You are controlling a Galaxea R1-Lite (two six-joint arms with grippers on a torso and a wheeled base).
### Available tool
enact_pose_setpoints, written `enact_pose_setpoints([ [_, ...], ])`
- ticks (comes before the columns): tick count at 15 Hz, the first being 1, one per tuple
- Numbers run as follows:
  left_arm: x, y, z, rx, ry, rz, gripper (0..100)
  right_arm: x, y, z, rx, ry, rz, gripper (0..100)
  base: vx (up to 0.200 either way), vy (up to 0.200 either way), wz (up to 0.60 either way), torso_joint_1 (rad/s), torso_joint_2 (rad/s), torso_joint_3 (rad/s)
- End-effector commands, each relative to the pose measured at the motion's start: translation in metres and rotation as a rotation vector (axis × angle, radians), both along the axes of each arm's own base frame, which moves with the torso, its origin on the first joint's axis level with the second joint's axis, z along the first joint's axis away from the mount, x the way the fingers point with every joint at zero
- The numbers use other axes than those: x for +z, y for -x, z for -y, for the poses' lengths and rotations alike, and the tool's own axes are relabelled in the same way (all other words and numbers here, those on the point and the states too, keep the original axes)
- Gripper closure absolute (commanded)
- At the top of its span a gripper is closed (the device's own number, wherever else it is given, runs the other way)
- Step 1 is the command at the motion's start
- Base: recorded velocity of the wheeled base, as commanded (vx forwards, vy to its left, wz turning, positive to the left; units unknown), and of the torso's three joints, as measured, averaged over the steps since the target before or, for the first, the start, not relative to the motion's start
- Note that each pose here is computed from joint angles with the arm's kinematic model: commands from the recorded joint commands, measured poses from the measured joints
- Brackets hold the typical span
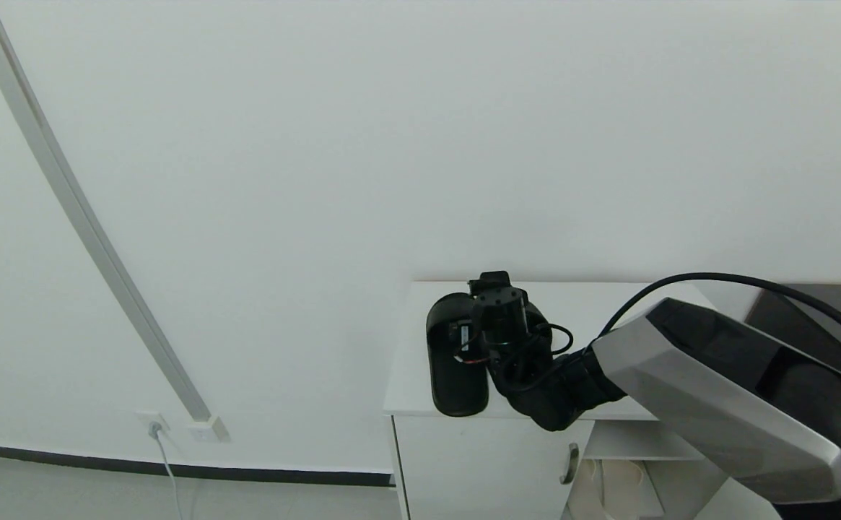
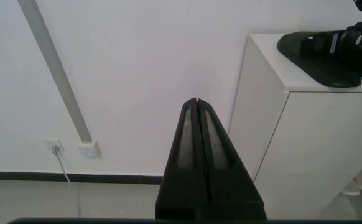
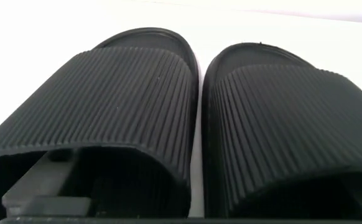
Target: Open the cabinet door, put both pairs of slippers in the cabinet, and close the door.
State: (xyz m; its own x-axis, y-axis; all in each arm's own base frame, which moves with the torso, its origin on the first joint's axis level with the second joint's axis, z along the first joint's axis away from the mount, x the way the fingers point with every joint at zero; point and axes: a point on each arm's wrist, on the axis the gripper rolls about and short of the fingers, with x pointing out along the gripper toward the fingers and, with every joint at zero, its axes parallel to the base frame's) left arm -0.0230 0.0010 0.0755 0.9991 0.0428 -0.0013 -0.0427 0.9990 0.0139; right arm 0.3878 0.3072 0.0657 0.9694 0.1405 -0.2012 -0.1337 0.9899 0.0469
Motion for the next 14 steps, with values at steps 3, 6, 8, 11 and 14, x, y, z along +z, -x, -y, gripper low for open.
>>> enact_pose_setpoints([
  [3,0.000,0.000,0.000,0.000,0.000,-0.002,100,-0.003,-0.001,-0.001,0.000,0.002,-0.002,100,0.000,0.000,0.00,0.000,0.00,0.000],
  [6,0.000,0.000,0.000,0.000,0.000,-0.002,100,-0.002,-0.001,-0.001,0.000,0.000,0.000,100,0.000,0.000,0.00,0.000,0.00,0.000],
  [8,0.000,0.000,0.000,0.000,0.000,-0.002,100,0.000,0.000,0.000,0.000,-0.004,0.005,100,0.000,0.000,0.00,0.000,0.00,0.000],
  [11,0.000,0.000,0.000,0.000,0.000,-0.003,100,0.034,0.014,0.010,0.018,-0.032,0.031,100,0.000,0.000,0.00,0.000,0.00,0.000],
  [14,0.000,0.000,0.000,0.000,0.000,-0.002,100,0.073,0.055,0.041,0.137,-0.063,0.024,100,0.000,0.000,0.00,0.000,0.00,0.000],
])
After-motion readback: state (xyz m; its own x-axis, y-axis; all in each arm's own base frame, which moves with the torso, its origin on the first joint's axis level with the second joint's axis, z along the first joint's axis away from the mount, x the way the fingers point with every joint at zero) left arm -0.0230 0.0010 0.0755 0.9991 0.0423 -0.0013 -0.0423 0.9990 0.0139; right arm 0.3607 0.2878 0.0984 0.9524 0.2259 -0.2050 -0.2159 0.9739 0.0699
